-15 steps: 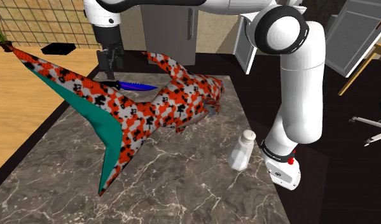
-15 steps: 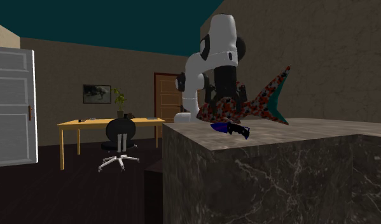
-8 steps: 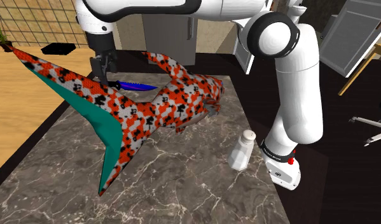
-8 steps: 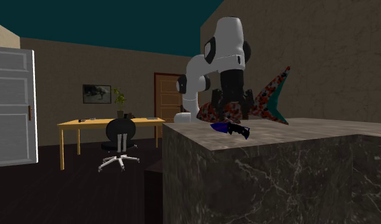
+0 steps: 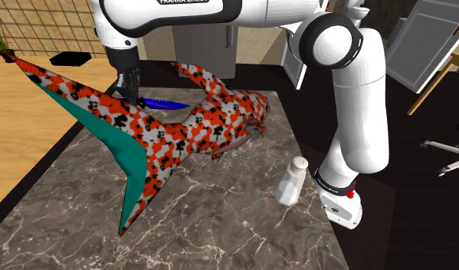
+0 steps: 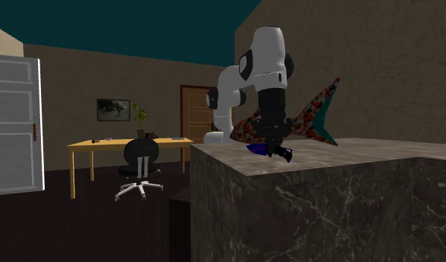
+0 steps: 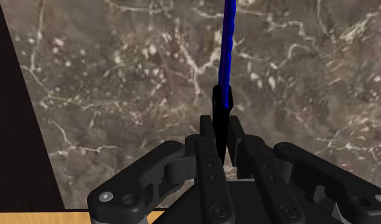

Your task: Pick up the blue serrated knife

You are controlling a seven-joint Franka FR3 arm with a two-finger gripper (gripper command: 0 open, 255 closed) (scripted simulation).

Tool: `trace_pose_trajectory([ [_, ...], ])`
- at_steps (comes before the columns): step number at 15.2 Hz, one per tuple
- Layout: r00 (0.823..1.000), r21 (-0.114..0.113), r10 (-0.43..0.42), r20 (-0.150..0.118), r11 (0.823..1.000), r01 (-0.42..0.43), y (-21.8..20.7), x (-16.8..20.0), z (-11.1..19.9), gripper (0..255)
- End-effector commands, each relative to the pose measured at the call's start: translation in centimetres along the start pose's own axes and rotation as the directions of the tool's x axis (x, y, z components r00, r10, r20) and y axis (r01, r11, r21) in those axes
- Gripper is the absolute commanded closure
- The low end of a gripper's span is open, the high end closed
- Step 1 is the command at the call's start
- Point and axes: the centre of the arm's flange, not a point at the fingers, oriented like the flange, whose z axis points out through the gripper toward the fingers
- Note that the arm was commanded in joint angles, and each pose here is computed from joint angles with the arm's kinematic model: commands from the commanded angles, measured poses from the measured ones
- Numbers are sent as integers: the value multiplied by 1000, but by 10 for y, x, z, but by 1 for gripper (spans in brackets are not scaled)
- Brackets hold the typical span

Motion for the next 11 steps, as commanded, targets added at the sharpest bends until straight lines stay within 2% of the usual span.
trace_pose_trajectory([
  [1,1000,0,0,0,1000,0,0,0,0,255],
  [6,1000,0,0,0,1000,0,0,0,1,255],
  [11,1000,0,0,0,1000,0,-1,2,-26,255],
])
